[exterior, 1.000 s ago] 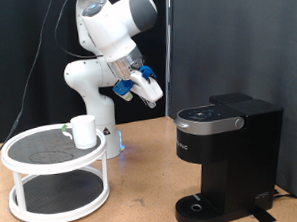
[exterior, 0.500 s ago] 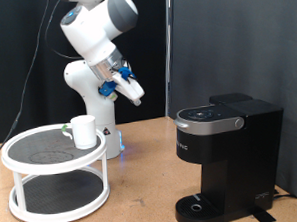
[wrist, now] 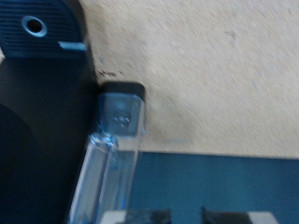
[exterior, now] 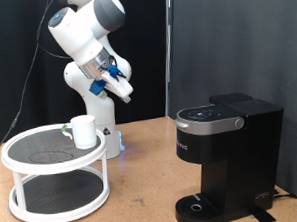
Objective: Make a cup of coffee with the keurig machine
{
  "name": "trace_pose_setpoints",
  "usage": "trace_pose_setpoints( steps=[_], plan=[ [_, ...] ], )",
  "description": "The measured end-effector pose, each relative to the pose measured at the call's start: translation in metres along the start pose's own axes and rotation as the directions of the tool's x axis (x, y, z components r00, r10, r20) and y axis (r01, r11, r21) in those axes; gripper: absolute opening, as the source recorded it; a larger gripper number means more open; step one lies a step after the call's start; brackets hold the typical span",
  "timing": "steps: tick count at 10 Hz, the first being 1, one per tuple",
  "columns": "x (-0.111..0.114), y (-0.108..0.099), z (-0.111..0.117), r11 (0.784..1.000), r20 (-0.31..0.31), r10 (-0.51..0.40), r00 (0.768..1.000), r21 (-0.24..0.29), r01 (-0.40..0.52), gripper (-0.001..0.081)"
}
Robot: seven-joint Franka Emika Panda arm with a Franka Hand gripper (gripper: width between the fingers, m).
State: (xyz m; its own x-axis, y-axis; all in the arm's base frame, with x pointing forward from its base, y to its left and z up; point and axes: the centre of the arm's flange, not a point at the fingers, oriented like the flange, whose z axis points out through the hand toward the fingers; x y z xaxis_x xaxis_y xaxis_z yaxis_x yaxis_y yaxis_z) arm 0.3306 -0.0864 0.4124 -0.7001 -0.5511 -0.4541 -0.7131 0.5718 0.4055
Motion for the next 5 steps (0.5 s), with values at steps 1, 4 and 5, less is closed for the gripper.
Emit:
trace_pose_setpoints(
  steps=[1,4,5],
  plan=[
    [0.009,0.004,-0.009,0.999,0.035,0.049,0.998,-0.016,-0.048,0.0],
    [0.042,0.012,-0.036,0.987,0.115,0.158,0.981,0.015,-0.161,0.0],
    [0.054,0.014,-0.045,0.984,0.117,0.168,0.979,0.038,-0.173,0.0]
  ],
)
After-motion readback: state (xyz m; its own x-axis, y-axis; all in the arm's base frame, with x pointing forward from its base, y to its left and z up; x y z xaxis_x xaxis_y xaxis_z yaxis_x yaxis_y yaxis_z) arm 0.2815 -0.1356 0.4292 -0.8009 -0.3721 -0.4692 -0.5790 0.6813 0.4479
